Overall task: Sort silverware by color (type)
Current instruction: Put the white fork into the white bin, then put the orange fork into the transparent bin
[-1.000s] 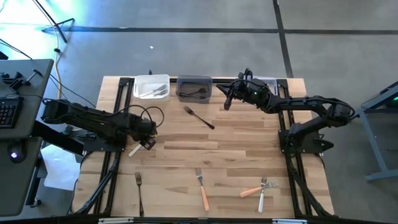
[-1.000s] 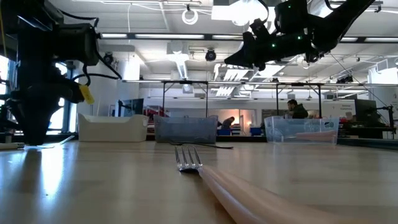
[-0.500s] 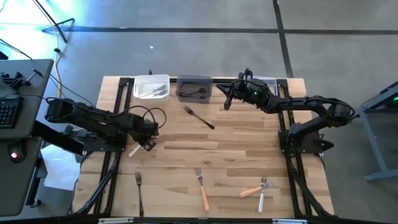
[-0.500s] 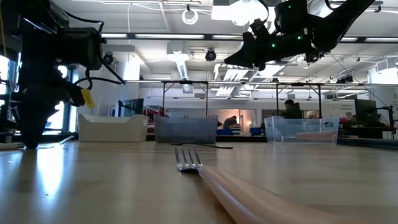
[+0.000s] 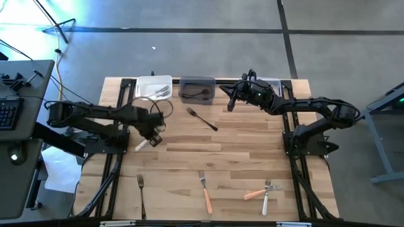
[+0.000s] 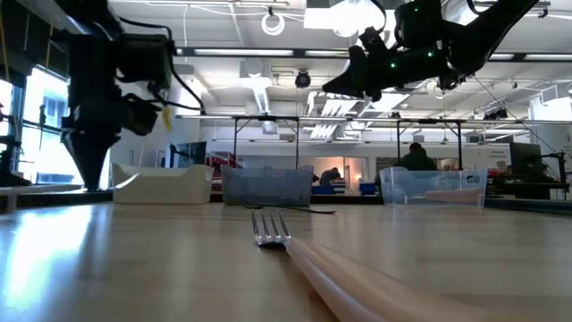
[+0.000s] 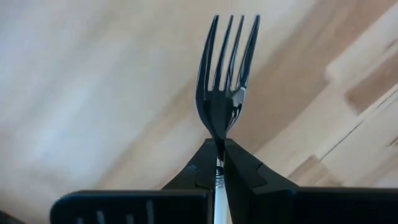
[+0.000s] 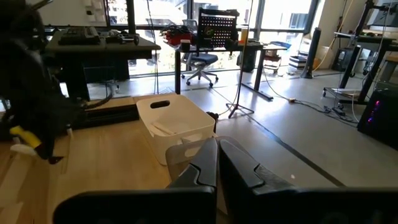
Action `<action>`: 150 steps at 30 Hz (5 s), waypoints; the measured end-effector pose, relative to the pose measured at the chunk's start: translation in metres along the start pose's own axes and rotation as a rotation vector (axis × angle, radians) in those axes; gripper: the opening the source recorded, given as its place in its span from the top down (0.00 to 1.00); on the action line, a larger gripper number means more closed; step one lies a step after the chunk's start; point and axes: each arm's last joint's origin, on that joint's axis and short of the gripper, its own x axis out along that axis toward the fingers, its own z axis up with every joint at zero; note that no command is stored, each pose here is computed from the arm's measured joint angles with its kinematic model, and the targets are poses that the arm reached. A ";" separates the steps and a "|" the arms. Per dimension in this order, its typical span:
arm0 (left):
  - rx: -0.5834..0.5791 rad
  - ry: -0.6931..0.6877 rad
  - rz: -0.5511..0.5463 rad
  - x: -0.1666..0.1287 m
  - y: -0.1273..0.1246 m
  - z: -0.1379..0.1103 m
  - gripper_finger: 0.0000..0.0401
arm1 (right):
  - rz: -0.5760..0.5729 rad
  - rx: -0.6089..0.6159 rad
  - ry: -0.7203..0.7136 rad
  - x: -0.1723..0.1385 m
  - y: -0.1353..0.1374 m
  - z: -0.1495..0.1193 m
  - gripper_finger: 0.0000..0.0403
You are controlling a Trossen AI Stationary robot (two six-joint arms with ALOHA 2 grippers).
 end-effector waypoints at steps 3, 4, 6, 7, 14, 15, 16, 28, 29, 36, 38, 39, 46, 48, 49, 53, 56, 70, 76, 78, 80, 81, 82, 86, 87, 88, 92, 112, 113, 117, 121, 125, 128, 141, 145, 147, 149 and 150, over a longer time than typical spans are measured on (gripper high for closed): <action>0.021 -0.022 0.008 -0.014 0.011 0.016 0.99 | 0.000 0.000 0.002 0.000 0.000 0.000 1.00; 0.030 -0.041 0.010 -0.021 0.014 0.022 0.99 | 0.000 0.000 0.002 0.000 0.000 0.000 1.00; 0.042 -0.073 0.038 -0.035 0.025 0.034 1.00 | 0.000 0.000 0.002 0.000 0.000 0.000 1.00; 0.050 -0.082 0.059 -0.042 0.031 0.039 1.00 | 0.000 0.000 0.002 0.000 0.000 0.000 1.00; 0.138 -0.145 0.225 -0.088 0.083 0.088 1.00 | 0.000 0.000 0.002 0.000 0.000 0.000 1.00; 0.156 -0.156 0.251 -0.090 0.090 0.098 1.00 | 0.000 0.000 0.002 0.000 0.000 0.000 1.00; 0.173 -0.169 0.267 -0.091 0.095 0.109 1.00 | 0.000 0.000 0.002 0.000 0.000 0.000 1.00; 0.521 -0.049 0.285 -0.052 0.130 0.200 1.00 | 0.003 -0.007 0.023 0.000 0.000 -0.002 1.00; 0.523 -0.027 0.279 -0.047 0.135 0.201 1.00 | 0.004 -0.007 0.029 0.000 0.000 -0.003 1.00; 0.483 0.035 0.247 -0.027 0.156 0.202 1.00 | 0.007 -0.006 0.048 0.000 0.001 -0.005 1.00; 0.474 0.030 0.213 -0.024 0.159 0.202 1.00 | 0.007 -0.006 0.048 0.000 0.001 -0.005 1.00; 0.474 0.025 0.206 -0.023 0.161 0.202 1.00 | 0.007 -0.006 0.048 0.000 0.001 -0.005 1.00; 0.459 0.022 0.167 -0.005 0.166 0.192 1.00 | 0.007 0.002 0.054 0.000 0.001 -0.005 1.00; 0.451 0.017 0.170 -0.002 0.168 0.190 0.99 | 0.007 0.002 0.056 0.000 0.001 -0.005 1.00; 0.444 0.012 0.174 0.000 0.169 0.190 0.99 | 0.007 0.002 0.056 0.000 0.001 -0.005 1.00; 0.432 0.003 0.186 0.005 0.171 0.188 0.94 | 0.007 0.003 0.056 0.000 0.001 -0.005 1.00; 0.420 0.000 0.193 0.005 0.171 0.188 0.90 | 0.007 0.014 0.055 0.000 0.001 -0.005 1.00; 0.324 -0.116 0.286 -0.046 0.159 0.177 0.69 | -0.010 0.070 0.350 -0.018 0.022 0.017 1.00; 0.285 -0.382 0.196 -0.087 0.126 0.160 0.73 | -0.014 0.107 0.612 -0.044 0.065 0.029 1.00; 0.300 -0.501 0.152 -0.093 0.110 0.153 0.77 | -0.024 0.150 0.696 -0.054 0.080 0.031 1.00; 0.301 -0.634 0.111 -0.096 0.095 0.145 0.80 | -0.037 0.215 0.761 -0.064 0.094 0.033 1.00; 0.299 -0.693 0.085 -0.095 0.088 0.141 0.82 | -0.048 0.254 0.793 -0.070 0.101 0.033 1.00; 0.299 -0.748 0.058 -0.093 0.081 0.137 0.84 | -0.058 0.294 0.827 -0.075 0.107 0.033 1.00; 0.332 -0.924 -0.059 -0.079 0.056 0.123 0.90 | -0.110 0.443 0.935 -0.098 0.129 0.033 1.00; 0.342 -0.963 -0.089 -0.075 0.051 0.121 0.91 | -0.124 0.479 0.966 -0.103 0.133 0.031 1.00; 0.350 -0.995 -0.116 -0.070 0.046 0.118 0.92 | -0.140 0.522 0.994 -0.109 0.138 0.031 1.00; 0.365 -1.120 -0.239 -0.055 0.031 0.111 0.96 | -0.189 0.667 1.085 -0.127 0.155 0.027 1.00; 0.333 -1.391 -0.374 -0.012 0.022 0.100 1.00 | -0.253 0.625 1.130 -0.092 0.194 -0.019 0.51; 0.327 -1.387 -0.378 -0.009 0.022 0.101 1.00 | -0.239 0.650 1.145 -0.090 0.193 -0.018 0.49; 0.305 -1.379 -0.395 -0.001 0.021 0.104 1.00 | -0.172 0.849 1.282 -0.089 0.197 -0.015 0.42; 0.297 -1.387 -0.403 0.007 0.021 0.108 1.00 | -0.174 1.102 1.441 -0.102 0.218 -0.011 0.41; 0.258 -1.374 -0.435 0.014 0.020 0.110 1.00 | -0.370 1.303 1.511 -0.126 0.239 -0.011 0.41; 0.241 -1.364 -0.448 0.018 0.020 0.110 1.00 | -0.564 1.444 1.527 -0.148 0.255 -0.015 0.41; 0.255 -1.402 -0.465 0.013 0.019 0.113 1.00 | -0.773 1.314 1.701 -0.160 0.276 -0.049 0.41; 0.292 -1.400 -0.476 0.013 0.018 0.112 1.00 | -0.573 1.153 1.673 -0.170 0.280 -0.050 0.41; 0.309 -1.403 -0.465 0.013 0.018 0.112 1.00 | -0.460 1.026 1.681 -0.174 0.280 -0.051 0.41; 0.323 -1.412 -0.455 0.012 0.017 0.113 1.00 | -0.329 0.908 1.679 -0.176 0.280 -0.051 0.41; 0.330 -1.416 -0.450 0.012 0.017 0.114 1.00 | -0.265 0.851 1.680 -0.176 0.281 -0.051 0.41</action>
